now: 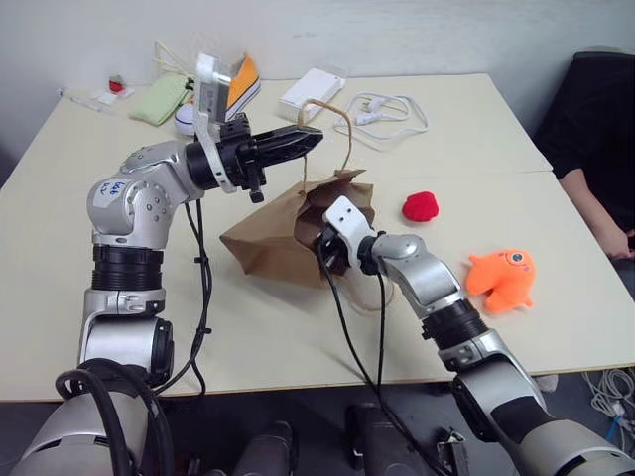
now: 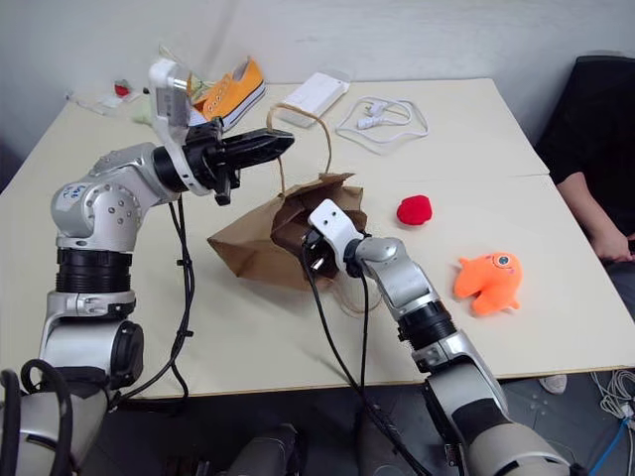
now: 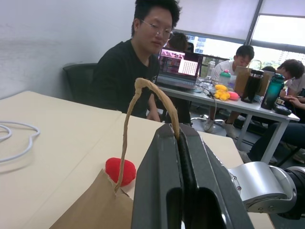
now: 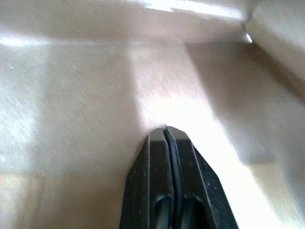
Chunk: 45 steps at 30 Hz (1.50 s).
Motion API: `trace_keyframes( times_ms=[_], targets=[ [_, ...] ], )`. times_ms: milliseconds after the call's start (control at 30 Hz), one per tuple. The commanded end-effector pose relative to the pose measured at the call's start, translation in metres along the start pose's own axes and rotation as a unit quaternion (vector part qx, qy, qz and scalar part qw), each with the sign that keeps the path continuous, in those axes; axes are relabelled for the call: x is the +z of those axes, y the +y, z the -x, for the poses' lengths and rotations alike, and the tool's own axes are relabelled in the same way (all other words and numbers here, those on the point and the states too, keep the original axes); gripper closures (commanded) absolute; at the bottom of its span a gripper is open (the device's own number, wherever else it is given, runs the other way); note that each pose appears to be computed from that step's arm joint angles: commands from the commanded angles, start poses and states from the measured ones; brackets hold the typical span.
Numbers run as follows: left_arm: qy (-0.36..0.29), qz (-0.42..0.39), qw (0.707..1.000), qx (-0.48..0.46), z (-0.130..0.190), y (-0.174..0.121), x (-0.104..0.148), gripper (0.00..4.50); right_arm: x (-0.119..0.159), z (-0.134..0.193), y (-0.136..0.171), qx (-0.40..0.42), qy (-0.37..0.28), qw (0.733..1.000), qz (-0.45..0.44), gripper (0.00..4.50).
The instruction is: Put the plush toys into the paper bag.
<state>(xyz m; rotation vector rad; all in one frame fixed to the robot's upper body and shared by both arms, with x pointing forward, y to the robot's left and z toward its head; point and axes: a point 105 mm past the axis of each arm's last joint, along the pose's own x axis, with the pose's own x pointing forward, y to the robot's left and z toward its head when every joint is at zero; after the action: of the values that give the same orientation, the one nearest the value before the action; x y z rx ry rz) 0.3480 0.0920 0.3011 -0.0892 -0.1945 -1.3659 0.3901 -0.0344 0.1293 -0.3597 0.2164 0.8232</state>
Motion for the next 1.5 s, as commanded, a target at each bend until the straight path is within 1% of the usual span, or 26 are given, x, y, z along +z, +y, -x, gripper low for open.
trace_keyframes(
  times_ms=[33,200,333,400,433,533,633,667,733,833,1000,1100,1233,1333,1500],
  targets=[
    [0.0,-0.019,1.0,-0.016,-0.004,-0.007,0.004,4.5,0.028,0.017,0.005,0.01,-0.077,0.997,0.009,4.46],
    [0.003,-0.01,1.0,-0.022,-0.008,-0.009,0.0,4.5,0.049,0.057,0.012,0.033,-0.133,0.99,-0.035,4.46],
    [0.009,-0.008,0.999,-0.03,-0.008,-0.013,-0.002,4.5,0.061,0.105,-0.003,0.002,-0.177,0.979,-0.105,4.46],
    [0.011,-0.007,0.999,-0.03,-0.007,-0.014,-0.002,4.5,0.061,0.126,-0.013,-0.024,-0.185,0.973,-0.134,4.11],
    [0.012,-0.007,0.999,-0.03,-0.007,-0.014,-0.002,4.5,0.06,0.132,-0.015,-0.032,-0.185,0.972,-0.143,3.94],
    [0.018,-0.007,0.999,-0.03,-0.005,-0.015,-0.005,4.5,0.05,0.158,-0.043,-0.102,-0.181,0.964,-0.169,2.94],
    [0.021,-0.005,0.999,-0.03,-0.004,-0.017,-0.007,4.5,0.03,0.174,-0.085,-0.206,-0.152,0.947,-0.194,1.94],
    [0.021,-0.004,0.999,-0.03,-0.004,-0.017,-0.008,4.5,0.02,0.173,-0.099,-0.241,-0.134,0.941,-0.195,1.63],
    [0.021,-0.003,0.999,-0.03,-0.004,-0.017,-0.008,4.5,0.003,0.166,-0.116,-0.279,-0.104,0.934,-0.198,0.96],
    [0.022,-0.004,0.999,-0.03,-0.005,-0.017,-0.008,4.5,-0.013,0.146,-0.13,-0.296,-0.078,0.931,-0.201,0.01],
    [0.025,-0.01,0.999,-0.028,-0.004,-0.017,-0.007,4.5,-0.031,0.117,-0.146,-0.314,-0.058,0.92,-0.227,0.01],
    [0.025,-0.011,0.999,-0.026,-0.003,-0.017,-0.007,4.5,-0.032,0.1,-0.146,-0.298,-0.073,0.913,-0.268,0.01],
    [0.025,-0.011,0.999,-0.023,-0.001,-0.018,-0.008,4.5,-0.035,0.084,-0.146,-0.294,-0.069,0.912,-0.279,0.01],
    [0.025,-0.012,0.999,-0.022,-0.001,-0.018,-0.008,4.5,-0.036,0.074,-0.142,-0.286,-0.067,0.915,-0.275,0.57],
    [0.029,-0.013,0.999,-0.02,0.0,-0.018,-0.009,4.5,-0.019,0.08,-0.146,-0.288,-0.113,0.915,-0.259,2.22]
  ],
)
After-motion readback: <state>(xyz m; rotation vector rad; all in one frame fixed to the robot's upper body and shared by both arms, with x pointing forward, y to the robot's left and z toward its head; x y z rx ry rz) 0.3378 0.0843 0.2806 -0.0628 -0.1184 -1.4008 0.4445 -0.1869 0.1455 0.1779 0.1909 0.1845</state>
